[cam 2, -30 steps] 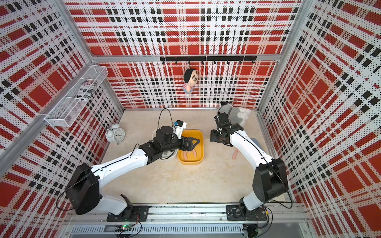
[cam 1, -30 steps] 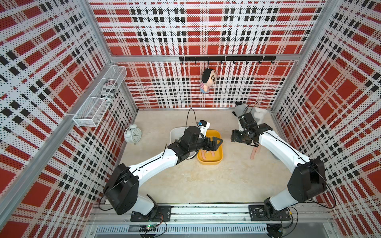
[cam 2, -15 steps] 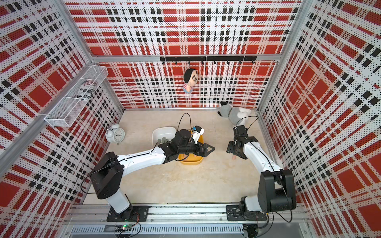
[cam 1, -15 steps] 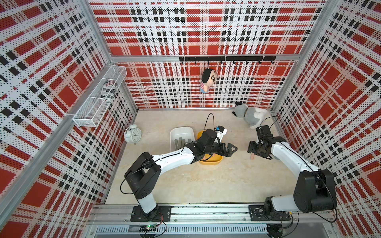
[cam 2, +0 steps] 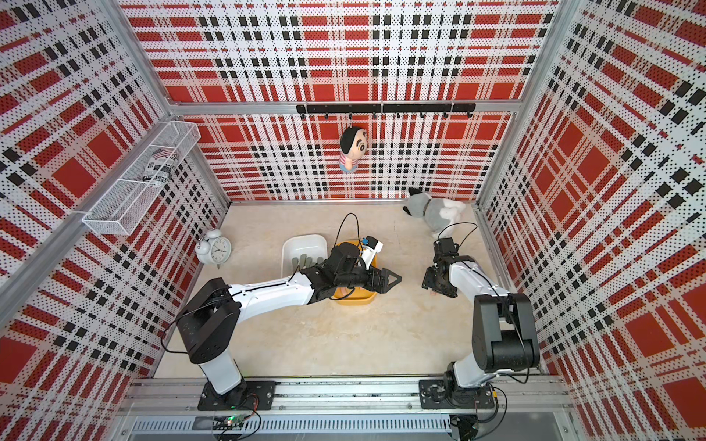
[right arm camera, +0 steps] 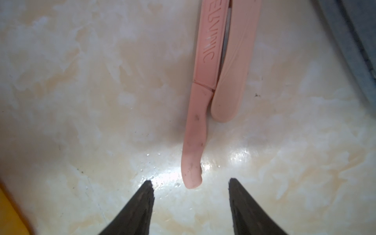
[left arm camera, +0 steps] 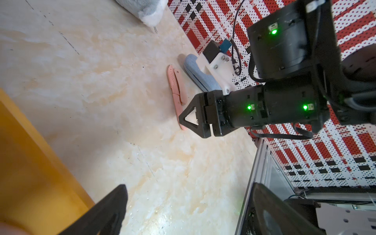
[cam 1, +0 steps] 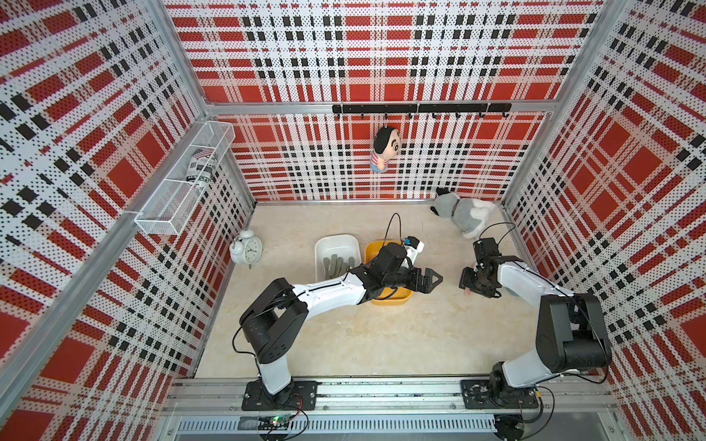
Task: Place the fruit knives into the storage box by color
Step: Pick up the fruit knife from the center of the board.
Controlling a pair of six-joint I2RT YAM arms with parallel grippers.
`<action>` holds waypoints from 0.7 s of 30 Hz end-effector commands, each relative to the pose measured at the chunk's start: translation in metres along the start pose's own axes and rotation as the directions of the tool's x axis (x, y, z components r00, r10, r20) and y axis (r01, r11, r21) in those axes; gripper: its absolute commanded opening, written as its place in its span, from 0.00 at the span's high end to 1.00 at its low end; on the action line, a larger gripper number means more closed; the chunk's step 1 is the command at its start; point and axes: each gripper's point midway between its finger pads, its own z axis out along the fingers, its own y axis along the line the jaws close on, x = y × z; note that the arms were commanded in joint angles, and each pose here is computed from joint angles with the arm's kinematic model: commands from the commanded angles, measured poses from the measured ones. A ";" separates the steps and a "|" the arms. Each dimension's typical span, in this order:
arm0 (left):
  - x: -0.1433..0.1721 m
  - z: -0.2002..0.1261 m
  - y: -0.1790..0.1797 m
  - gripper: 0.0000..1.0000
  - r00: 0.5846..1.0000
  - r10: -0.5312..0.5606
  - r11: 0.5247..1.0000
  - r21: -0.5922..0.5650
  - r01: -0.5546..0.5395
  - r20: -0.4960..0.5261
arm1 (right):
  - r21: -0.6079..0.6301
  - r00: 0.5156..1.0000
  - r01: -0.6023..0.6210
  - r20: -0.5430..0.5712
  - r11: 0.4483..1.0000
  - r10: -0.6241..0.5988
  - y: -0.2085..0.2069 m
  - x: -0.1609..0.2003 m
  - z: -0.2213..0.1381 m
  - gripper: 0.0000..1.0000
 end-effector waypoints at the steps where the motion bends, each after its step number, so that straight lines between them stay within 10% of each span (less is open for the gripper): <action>1: -0.008 0.001 -0.007 0.02 1.000 0.012 1.000 0.012 -0.013 0.023 | -0.002 1.000 0.004 0.005 1.000 -0.004 -0.002 -0.005 0.007 0.39; 21: -0.010 -0.010 -0.002 0.02 0.999 0.004 1.000 0.013 -0.004 0.047 | -0.030 0.997 0.024 -0.075 0.999 -0.026 0.005 -0.002 0.033 0.50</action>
